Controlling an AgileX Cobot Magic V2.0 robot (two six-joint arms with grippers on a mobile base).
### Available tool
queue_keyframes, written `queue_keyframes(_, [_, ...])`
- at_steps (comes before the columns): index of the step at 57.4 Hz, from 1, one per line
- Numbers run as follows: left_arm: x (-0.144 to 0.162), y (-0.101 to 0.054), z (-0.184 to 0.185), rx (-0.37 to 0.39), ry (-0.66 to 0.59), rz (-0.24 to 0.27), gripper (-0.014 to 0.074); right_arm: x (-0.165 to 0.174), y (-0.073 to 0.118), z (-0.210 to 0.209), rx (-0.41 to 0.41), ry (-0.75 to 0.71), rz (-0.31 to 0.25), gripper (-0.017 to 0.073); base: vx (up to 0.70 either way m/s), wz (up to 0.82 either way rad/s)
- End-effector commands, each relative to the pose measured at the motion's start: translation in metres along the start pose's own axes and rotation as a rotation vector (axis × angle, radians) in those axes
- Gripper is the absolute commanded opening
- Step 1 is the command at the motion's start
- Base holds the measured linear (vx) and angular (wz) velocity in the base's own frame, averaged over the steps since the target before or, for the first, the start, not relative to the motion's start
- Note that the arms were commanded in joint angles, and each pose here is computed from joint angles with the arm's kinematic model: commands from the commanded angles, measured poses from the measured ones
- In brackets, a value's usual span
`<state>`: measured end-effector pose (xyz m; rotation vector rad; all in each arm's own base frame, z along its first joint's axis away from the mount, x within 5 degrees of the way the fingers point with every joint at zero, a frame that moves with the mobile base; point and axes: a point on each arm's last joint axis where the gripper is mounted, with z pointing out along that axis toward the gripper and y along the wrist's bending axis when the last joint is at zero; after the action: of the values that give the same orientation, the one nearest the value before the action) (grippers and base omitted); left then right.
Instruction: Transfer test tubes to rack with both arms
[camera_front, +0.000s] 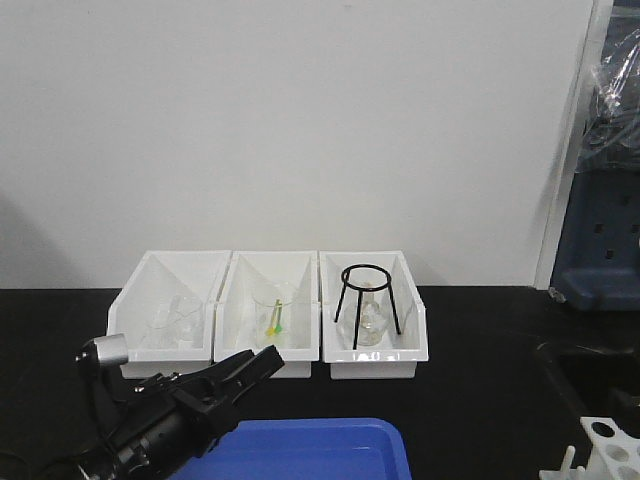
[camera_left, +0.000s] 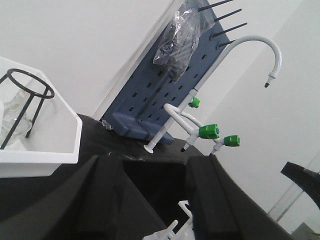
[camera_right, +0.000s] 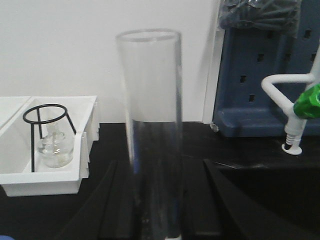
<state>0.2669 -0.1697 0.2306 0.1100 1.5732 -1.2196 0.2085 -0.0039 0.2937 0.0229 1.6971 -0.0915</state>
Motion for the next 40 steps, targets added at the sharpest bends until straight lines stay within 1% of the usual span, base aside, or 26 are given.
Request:
queue_keyframes(1, [-0.017,-0.017,0.002,0.089,-0.098,0.009,0.0442,-0.014,-0.008,-0.004,0.074,-0.167,0.0,-0.0007,0.0,0.0])
queue_keyframes(4, [-0.017,-0.017,0.002,0.089,-0.098,0.009,0.0442,-0.01,-0.009,-0.005,0.086,-0.168,0.009,-0.0007,0.0,0.0])
queue_keyframes(10, [-0.017,-0.017,0.002,0.089,-0.098,0.009,0.0442,0.004,-0.009,-0.003,0.099,-0.146,-0.001,-0.0007,0.0,0.0])
queue_keyframes(16, [-0.017,-0.017,0.002,0.089,-0.098,0.009,0.0442,0.017,-0.008,0.005,0.102,-0.101,-0.007,-0.0007,0.0,0.0])
queue_keyframes(20, [-0.017,-0.017,0.002,0.089,-0.098,0.009,0.0442,0.022,-0.009,0.012,0.115,-0.098,-0.009,-0.0007,0.0,0.0])
queue_keyframes(26, [-0.017,-0.017,0.002,0.089,-0.098,0.009,0.0442,0.027,-0.009,0.02,0.127,-0.096,0.018,-0.0007,0.0,0.0])
queue_keyframes(34, [-0.017,-0.017,0.002,0.089,-0.098,0.009,0.0442,0.033,-0.009,0.027,0.135,-0.094,0.014,-0.0007,0.0,0.0])
queue_keyframes(38, [-0.017,-0.017,0.002,0.089,-0.098,0.009,0.0442,0.034,-0.007,0.029,0.121,-0.1,0.028,-0.0007,0.0,0.0])
queue_keyframes(40, [-0.017,-0.017,0.002,0.089,-0.098,0.009,0.0442,0.034,-0.005,0.03,0.103,-0.105,0.045,-0.0007,0.0,0.0])
